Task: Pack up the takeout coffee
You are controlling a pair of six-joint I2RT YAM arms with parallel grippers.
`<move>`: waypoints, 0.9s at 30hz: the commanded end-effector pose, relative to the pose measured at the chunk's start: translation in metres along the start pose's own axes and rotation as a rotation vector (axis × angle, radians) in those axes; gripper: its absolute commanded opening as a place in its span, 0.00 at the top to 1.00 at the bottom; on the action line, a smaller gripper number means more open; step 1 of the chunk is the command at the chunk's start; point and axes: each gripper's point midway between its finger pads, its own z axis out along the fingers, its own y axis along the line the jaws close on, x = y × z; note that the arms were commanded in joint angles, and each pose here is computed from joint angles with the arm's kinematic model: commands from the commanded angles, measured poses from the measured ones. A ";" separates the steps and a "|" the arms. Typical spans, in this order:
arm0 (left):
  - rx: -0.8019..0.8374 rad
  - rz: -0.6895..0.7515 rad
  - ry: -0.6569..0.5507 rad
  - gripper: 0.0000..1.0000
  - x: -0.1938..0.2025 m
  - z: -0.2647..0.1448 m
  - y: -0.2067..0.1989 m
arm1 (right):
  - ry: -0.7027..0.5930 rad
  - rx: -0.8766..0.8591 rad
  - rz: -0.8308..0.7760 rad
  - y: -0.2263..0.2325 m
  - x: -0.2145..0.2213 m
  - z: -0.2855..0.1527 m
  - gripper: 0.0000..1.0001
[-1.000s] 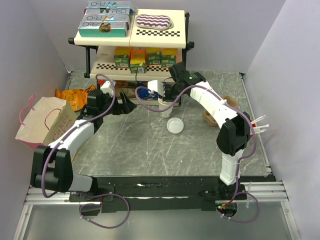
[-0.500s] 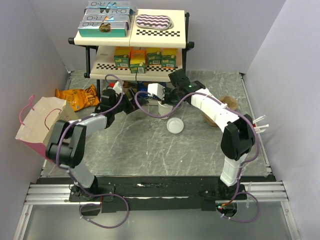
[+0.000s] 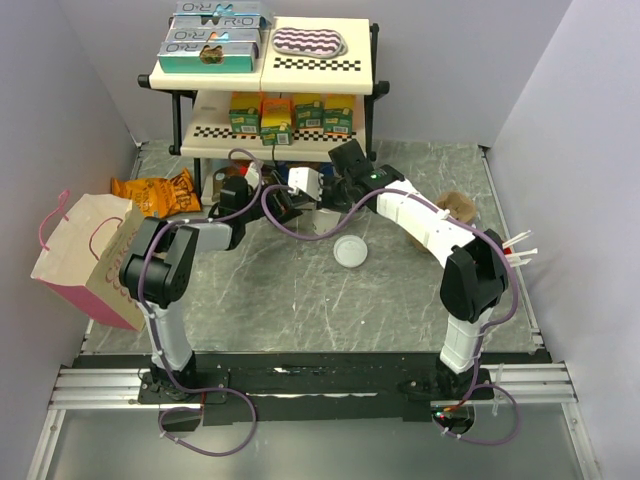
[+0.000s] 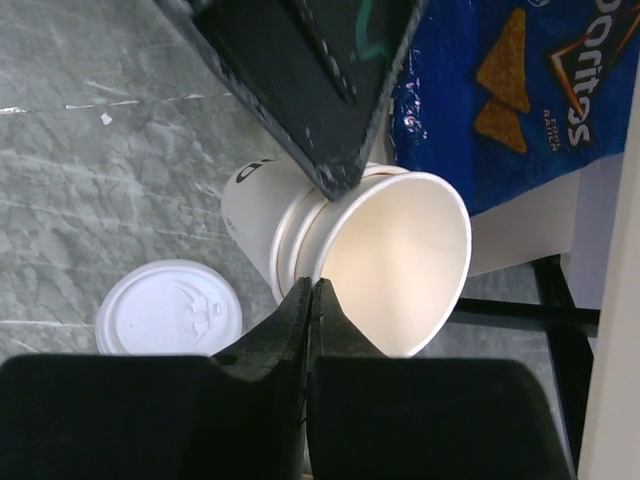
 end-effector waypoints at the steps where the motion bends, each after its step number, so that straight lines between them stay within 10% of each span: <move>1: 0.050 0.007 0.008 0.00 -0.006 0.015 -0.019 | -0.031 0.074 -0.012 -0.017 -0.017 -0.012 1.00; 27: -0.111 -0.003 0.011 0.01 0.004 0.026 0.020 | -0.031 0.182 -0.012 -0.036 -0.021 -0.023 1.00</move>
